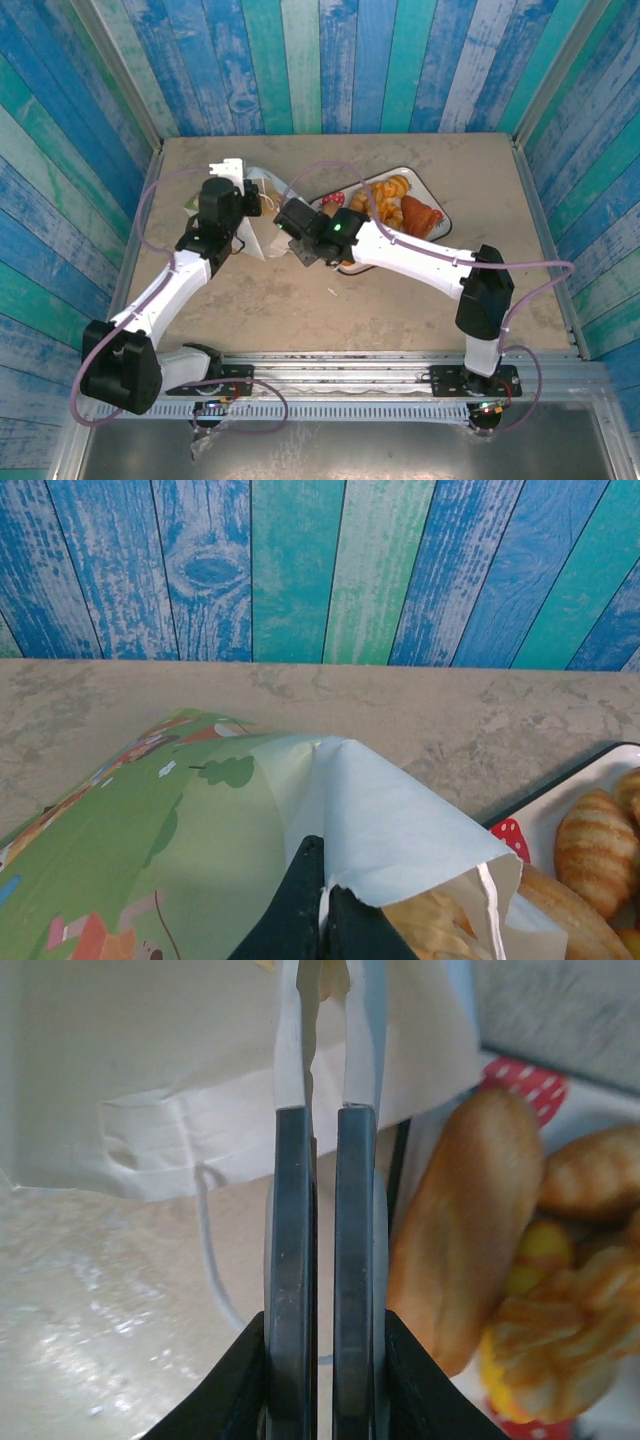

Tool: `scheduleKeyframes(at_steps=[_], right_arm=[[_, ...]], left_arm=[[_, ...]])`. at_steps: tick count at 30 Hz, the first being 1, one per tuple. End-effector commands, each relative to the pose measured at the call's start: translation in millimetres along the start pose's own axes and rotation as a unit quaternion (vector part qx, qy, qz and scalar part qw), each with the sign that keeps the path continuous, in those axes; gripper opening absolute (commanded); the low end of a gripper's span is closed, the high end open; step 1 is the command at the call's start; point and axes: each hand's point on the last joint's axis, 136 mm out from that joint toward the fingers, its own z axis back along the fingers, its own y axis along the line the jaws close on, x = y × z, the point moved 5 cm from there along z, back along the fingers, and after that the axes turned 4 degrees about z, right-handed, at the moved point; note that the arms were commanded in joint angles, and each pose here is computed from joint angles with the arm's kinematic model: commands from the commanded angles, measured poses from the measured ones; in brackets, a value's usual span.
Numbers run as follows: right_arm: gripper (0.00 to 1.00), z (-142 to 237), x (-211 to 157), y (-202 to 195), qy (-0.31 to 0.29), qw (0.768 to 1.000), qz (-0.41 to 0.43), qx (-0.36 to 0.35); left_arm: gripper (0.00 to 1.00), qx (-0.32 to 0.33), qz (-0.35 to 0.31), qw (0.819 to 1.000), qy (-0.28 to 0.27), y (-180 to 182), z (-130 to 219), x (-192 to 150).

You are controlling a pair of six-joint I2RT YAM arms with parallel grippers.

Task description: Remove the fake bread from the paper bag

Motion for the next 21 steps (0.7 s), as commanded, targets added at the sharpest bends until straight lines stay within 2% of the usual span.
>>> scheduleKeyframes(at_steps=[1,4,15,21], right_arm=[[0.06,14.6,16.8,-12.6,-0.055,0.988,0.075,-0.125],[0.06,14.0,16.9,-13.9,-0.059,0.978,0.103,-0.173],[0.06,5.6,10.3,-15.7,-0.066,0.955,0.193,-0.217],[0.06,-7.6,5.9,-12.6,-0.04,0.931,0.253,-0.259]], left_arm=[[0.01,0.008,0.003,1.0,0.018,-0.3,-6.0,-0.7],[0.0,0.002,0.001,1.0,0.023,-1.7,-8.2,-1.3],[0.0,-0.006,-0.013,0.999,0.05,-3.0,-18.1,-11.7],[0.0,-0.012,-0.013,0.999,0.045,-5.1,-16.2,-6.7]])
